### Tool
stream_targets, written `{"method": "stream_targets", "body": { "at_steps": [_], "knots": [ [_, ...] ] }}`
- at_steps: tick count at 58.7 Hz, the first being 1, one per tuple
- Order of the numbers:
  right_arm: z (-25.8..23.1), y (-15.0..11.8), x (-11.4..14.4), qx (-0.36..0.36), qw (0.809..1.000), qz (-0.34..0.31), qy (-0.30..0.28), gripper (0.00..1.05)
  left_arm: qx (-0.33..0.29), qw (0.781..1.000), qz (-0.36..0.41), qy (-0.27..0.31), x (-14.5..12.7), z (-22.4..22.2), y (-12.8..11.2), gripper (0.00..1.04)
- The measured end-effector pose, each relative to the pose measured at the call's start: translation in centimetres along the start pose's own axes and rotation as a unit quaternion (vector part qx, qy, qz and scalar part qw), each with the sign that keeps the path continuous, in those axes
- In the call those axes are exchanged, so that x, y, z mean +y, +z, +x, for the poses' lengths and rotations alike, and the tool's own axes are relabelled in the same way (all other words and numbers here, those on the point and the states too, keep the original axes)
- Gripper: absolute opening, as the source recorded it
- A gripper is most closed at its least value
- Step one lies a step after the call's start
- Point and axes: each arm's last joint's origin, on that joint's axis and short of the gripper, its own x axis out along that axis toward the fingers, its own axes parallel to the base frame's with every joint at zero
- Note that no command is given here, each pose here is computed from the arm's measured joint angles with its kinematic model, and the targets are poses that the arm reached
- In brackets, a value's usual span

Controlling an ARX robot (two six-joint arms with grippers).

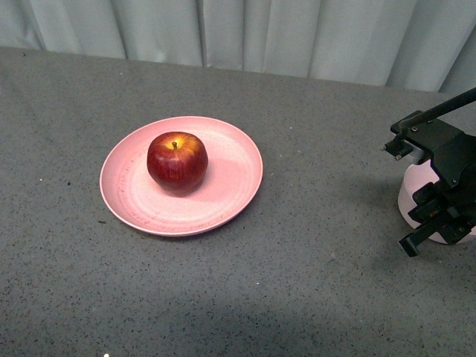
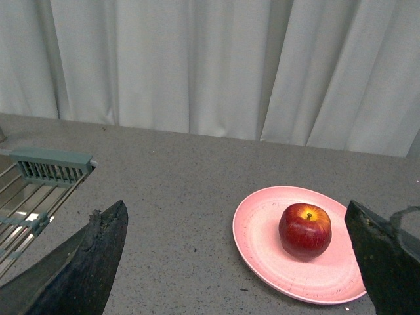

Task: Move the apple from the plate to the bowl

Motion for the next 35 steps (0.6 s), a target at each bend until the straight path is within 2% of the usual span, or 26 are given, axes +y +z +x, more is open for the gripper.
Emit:
{"method": "stream_targets", "body": {
  "at_steps": [6, 18, 35],
  "knots": [
    [-0.7, 0.7, 0.2, -0.017, 1.0, -0.006, 0.01, 0.01, 0.0, 1.0, 0.0, 0.0, 0.0, 0.0, 0.0, 0.98],
    [-2.5, 3.9, 2.3, -0.086, 0.994, -0.037, 0.053, 0.01, 0.0, 1.0, 0.0, 0.0, 0.0, 0.0, 0.0, 0.98],
    [-1.7, 6.2, 5.5, -0.1, 0.989, -0.057, 0.095, 0.01, 0.0, 1.0, 0.0, 0.0, 0.0, 0.0, 0.0, 0.98]
  ]
}}
